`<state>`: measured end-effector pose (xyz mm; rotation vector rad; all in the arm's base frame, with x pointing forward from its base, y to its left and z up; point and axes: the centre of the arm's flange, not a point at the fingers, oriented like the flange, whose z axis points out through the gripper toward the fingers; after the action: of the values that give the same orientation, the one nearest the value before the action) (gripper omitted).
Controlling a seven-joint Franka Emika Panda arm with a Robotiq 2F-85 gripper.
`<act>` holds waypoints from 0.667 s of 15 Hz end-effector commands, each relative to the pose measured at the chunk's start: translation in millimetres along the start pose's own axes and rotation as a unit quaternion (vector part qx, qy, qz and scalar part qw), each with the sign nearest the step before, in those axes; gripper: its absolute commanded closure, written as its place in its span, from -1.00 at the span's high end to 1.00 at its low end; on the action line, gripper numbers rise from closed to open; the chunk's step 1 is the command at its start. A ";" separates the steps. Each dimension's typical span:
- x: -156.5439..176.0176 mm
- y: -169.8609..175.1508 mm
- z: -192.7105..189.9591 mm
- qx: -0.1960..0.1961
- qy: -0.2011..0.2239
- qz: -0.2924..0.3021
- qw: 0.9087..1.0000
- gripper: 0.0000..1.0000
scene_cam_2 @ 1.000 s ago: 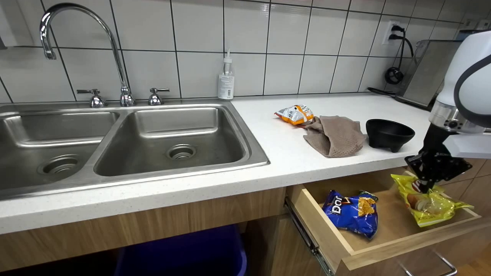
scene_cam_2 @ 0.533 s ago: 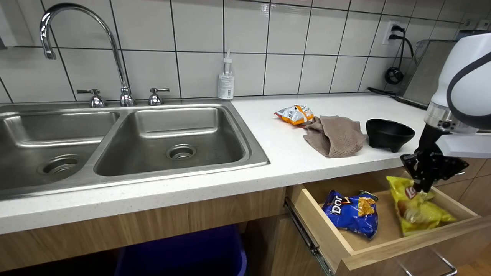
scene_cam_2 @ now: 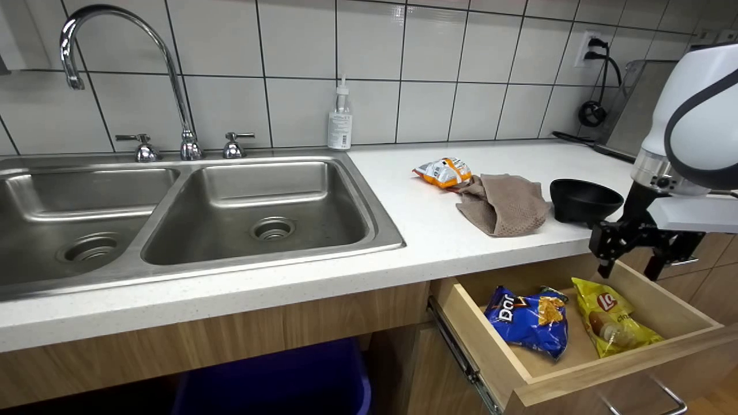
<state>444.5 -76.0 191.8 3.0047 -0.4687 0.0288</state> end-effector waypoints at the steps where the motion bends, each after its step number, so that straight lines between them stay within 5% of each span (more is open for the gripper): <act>1: 2.6 -7.9 -24.7 0.011 0.013 0.000 1.000 1.00; 10: 0.7 -27.2 -95.6 0.056 0.063 -0.023 0.996 1.00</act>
<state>461.8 -46.1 252.6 3.0658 -0.4279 0.2120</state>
